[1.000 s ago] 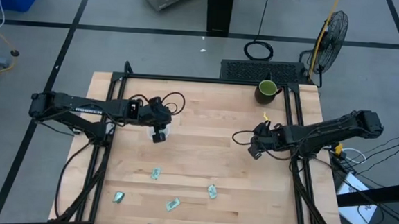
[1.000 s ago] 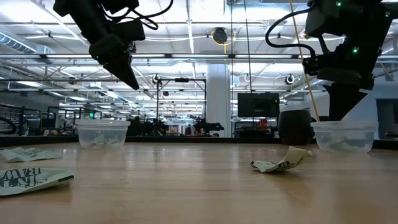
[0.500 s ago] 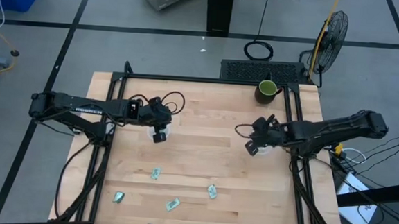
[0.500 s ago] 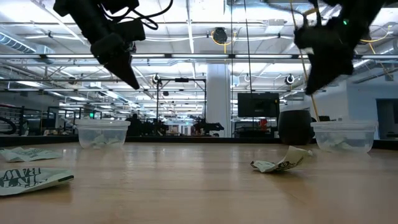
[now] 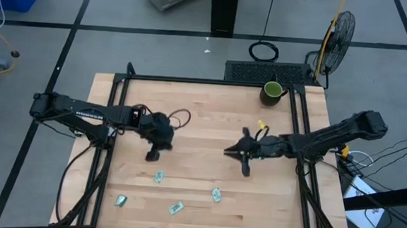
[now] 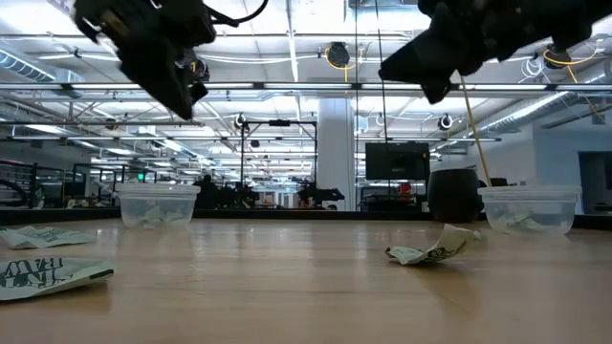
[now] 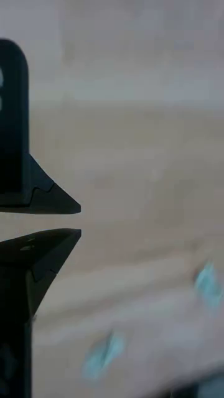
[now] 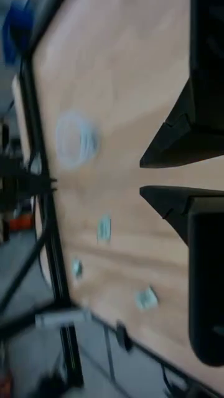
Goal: Pick and place items into bin
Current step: Put the stevia packet into the left transparent bin
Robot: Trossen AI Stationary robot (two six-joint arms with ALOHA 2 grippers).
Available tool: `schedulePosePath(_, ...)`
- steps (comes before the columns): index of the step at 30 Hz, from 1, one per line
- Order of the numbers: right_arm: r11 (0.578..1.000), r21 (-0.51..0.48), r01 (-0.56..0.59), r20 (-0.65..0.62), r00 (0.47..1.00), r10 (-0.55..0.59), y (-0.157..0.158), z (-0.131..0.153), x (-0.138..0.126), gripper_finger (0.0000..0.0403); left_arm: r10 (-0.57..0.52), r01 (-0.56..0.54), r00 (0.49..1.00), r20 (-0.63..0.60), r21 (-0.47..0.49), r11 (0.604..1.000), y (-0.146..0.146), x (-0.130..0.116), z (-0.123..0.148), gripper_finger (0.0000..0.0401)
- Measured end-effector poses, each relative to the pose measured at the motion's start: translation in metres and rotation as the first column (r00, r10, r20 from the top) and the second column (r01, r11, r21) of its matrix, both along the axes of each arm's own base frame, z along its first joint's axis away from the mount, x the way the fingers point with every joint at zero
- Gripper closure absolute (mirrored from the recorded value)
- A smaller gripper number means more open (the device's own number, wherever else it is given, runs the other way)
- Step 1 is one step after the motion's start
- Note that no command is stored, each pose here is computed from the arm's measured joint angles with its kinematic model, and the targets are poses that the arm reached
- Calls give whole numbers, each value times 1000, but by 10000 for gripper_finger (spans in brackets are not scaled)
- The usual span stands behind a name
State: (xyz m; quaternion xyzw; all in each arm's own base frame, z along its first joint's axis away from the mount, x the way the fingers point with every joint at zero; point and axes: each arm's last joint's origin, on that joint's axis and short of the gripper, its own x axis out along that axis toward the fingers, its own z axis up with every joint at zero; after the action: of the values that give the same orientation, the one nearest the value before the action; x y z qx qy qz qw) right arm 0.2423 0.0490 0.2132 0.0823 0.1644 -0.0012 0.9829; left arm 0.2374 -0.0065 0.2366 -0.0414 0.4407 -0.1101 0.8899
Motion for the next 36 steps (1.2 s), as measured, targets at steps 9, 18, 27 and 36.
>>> schedulePosePath(9, 996, -68, -53, 32, 998, 56, 4, -36, 12, 351, 108, -167, 962, -251, -230, 959, -53, -19, -24, 350)
schedulePosePath(18, 993, -117, -28, 48, 998, 34, -6, -35, 15, 351, 292, -441, 831, -474, -240, 865, -79, -44, -54, 349)
schedulePosePath(27, 995, -101, -24, 43, 999, 29, -6, -36, 15, 351, 391, -551, 779, -491, -238, 800, -78, -53, -77, 302)
schedulePosePath(36, 995, -101, -24, 43, 999, 29, -6, -36, 15, 351, 460, -609, 766, -449, -280, 742, -73, -60, -99, 275)
